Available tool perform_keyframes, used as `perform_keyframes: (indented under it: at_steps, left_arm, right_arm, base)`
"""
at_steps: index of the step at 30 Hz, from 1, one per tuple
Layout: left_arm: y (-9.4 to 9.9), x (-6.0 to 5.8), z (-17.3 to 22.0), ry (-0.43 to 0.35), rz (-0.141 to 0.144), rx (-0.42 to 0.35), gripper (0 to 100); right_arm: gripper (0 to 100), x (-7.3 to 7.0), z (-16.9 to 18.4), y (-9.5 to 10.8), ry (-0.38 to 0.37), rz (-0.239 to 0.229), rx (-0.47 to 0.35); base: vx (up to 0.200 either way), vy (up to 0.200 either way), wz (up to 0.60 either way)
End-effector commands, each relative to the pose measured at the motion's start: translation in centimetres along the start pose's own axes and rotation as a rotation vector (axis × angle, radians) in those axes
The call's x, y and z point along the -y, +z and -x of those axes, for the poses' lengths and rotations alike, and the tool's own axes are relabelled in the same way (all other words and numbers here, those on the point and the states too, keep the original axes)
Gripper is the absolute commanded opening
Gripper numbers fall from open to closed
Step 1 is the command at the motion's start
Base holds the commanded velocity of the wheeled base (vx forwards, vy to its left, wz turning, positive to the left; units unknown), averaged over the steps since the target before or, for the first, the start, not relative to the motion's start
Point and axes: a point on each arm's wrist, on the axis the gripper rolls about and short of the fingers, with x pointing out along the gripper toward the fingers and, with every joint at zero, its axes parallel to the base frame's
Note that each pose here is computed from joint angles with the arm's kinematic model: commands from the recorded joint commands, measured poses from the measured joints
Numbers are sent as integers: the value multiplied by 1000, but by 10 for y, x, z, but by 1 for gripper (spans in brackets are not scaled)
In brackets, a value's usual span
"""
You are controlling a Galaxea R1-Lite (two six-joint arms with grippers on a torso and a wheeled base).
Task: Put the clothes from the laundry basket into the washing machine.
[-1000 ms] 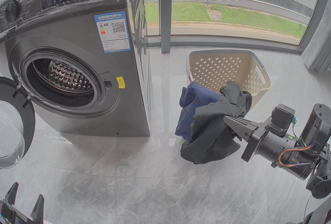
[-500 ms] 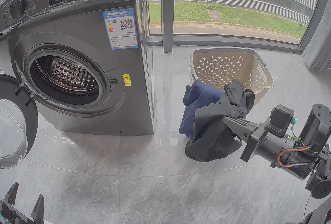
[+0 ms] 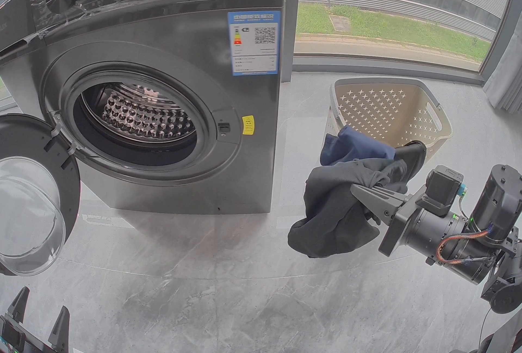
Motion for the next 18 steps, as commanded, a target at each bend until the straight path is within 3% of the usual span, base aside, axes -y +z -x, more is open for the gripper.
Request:
perform_keyframes:
  at_steps: [1, 14, 18]
  left_arm:
    - [-4, 0, 0, 0, 1, -6, 100]
    - [-4, 0, 0, 0, -1, -6, 100]
    - [-4, 0, 0, 0, 1, -6, 100]
  right_arm:
    - [0, 0, 0, 0, 0, 0, -1]
    - [0, 0, -1, 0, 0, 0, -1]
    - [0, 0, -1, 0, -1, -1, -1]
  base:
    - [0, 200, 0]
    - [0, 15, 0]
    - [-200, 0, 0]
